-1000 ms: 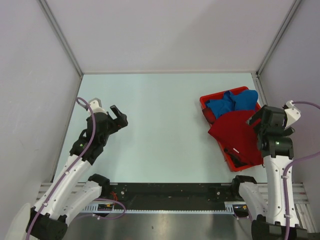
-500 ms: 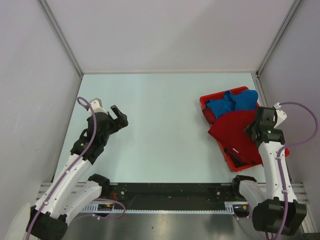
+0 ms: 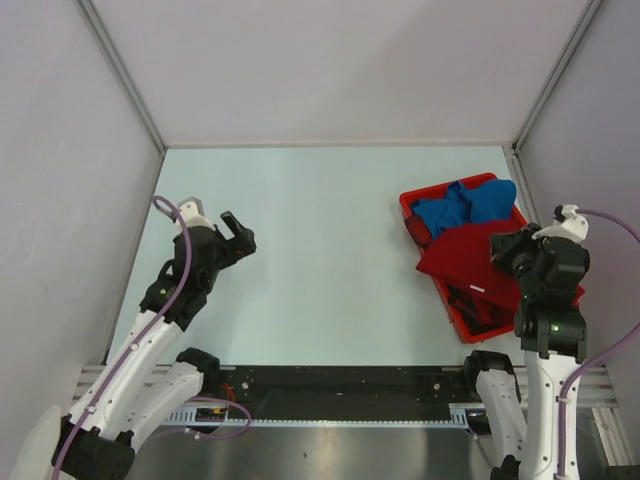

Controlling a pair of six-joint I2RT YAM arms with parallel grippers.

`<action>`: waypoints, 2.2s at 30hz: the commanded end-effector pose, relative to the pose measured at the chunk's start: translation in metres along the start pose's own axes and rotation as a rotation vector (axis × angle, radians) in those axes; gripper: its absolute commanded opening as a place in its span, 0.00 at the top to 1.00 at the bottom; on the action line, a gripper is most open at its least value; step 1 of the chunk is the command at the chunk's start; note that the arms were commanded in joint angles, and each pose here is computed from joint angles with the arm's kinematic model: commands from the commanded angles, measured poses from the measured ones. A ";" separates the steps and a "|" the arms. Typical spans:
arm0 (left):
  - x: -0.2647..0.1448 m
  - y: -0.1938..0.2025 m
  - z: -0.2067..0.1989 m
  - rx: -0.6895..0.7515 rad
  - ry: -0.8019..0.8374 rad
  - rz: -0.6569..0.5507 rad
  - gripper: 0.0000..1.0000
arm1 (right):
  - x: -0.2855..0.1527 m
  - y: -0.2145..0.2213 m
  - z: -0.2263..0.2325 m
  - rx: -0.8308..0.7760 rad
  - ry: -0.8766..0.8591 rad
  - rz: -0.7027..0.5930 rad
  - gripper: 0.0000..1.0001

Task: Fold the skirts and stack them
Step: Pick up the skirt from the bin, then place the skirt at the center of the board, then flatten out the skirt at the center of the board.

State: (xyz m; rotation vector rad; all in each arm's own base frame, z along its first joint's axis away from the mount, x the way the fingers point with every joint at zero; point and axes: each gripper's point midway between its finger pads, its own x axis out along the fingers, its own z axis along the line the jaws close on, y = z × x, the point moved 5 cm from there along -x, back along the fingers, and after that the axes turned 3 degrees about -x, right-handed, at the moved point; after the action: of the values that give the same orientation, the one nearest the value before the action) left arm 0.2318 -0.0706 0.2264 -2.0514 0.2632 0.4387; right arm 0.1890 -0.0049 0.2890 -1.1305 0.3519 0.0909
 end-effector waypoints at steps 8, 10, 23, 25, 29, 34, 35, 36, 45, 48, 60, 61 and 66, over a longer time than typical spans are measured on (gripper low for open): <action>-0.005 0.001 -0.006 -0.030 0.060 0.002 0.00 | -0.085 -0.124 0.128 -0.056 -0.773 -0.363 1.00; -0.007 -0.001 -0.007 -0.032 0.067 -0.001 0.00 | -0.089 -0.137 0.140 -0.067 -0.847 -0.394 1.00; -0.018 -0.004 -0.008 -0.078 0.094 -0.023 0.00 | -0.038 -0.087 0.262 -0.189 -0.948 -0.235 1.00; -0.019 -0.005 -0.004 -0.086 0.068 -0.025 0.00 | -0.025 -0.075 0.284 -0.194 -0.867 -0.247 1.00; -0.025 -0.005 0.003 -0.137 0.024 -0.040 0.00 | -0.004 -0.044 0.311 -0.225 -0.784 -0.205 1.00; -0.031 -0.010 0.017 -0.195 -0.072 -0.091 0.00 | 0.032 0.024 0.325 -0.277 -0.750 0.007 1.00; -0.033 -0.009 0.023 -0.224 -0.111 -0.093 0.00 | 0.047 0.050 0.327 -0.295 -0.722 0.076 1.00; -0.035 -0.011 0.028 -0.239 -0.150 -0.115 0.00 | 0.056 0.070 0.327 -0.318 -0.706 0.133 1.00; -0.025 0.013 0.019 -0.255 -0.046 -0.018 0.00 | 0.113 0.177 0.318 -0.334 -0.621 0.442 0.26; -0.013 0.030 0.016 -0.243 -0.028 0.054 0.00 | 0.113 0.175 0.311 -0.328 -0.633 0.480 0.00; 0.046 0.067 -0.009 -0.160 0.048 0.233 0.00 | 0.065 0.114 0.227 -0.272 -0.451 0.283 0.00; 0.055 0.073 -0.007 -0.152 0.019 0.254 0.01 | 0.061 0.117 0.218 -0.262 -0.445 0.284 0.00; 0.077 0.079 -0.012 -0.147 -0.004 0.298 0.20 | 0.039 0.121 0.163 -0.195 -0.416 0.266 0.00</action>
State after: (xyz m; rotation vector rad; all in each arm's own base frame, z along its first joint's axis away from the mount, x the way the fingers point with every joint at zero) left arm 0.2476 -0.1073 0.1172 -2.1094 0.5451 0.7787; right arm 0.2459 0.2162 0.2448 -1.2600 0.0686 0.6652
